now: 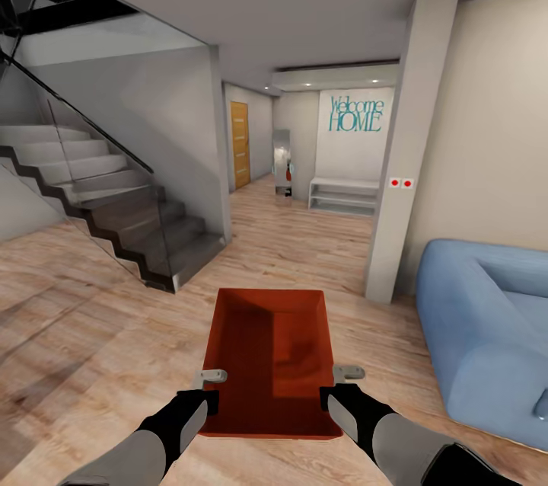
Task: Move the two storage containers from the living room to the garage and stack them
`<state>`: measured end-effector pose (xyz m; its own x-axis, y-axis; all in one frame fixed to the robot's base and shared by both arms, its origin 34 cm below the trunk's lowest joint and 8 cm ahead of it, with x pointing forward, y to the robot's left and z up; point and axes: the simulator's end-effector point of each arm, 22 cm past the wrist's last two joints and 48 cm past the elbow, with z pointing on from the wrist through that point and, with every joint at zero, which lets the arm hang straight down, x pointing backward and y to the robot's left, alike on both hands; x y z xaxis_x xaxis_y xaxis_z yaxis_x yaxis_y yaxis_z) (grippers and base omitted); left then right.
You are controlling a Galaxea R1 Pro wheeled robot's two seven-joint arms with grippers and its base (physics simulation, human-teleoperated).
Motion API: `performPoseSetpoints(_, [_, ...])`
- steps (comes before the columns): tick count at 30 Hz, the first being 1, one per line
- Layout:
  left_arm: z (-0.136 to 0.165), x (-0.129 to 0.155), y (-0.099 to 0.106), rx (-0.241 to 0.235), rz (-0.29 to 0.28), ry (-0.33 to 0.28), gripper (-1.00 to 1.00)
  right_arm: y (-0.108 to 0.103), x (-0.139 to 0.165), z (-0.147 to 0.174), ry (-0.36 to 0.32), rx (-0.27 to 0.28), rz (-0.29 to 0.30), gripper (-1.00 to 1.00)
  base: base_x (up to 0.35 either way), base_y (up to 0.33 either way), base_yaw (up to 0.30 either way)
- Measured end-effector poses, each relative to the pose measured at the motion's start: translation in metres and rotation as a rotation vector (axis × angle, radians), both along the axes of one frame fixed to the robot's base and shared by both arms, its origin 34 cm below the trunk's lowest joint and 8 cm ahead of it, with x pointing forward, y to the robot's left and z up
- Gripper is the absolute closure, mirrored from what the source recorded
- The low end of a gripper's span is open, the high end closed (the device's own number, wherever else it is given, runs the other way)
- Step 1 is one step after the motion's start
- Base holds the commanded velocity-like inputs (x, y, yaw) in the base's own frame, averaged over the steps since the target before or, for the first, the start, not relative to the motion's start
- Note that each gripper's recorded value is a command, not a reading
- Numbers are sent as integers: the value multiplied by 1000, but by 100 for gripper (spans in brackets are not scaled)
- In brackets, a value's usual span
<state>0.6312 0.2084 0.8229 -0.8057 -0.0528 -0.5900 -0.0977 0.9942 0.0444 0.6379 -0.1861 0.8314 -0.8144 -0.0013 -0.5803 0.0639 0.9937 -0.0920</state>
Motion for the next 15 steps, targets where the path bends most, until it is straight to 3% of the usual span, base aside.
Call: performPoseSetpoints(15, [0,0,0,0,0,0,100,0,0,0,0,0,0,100,322,0,0])
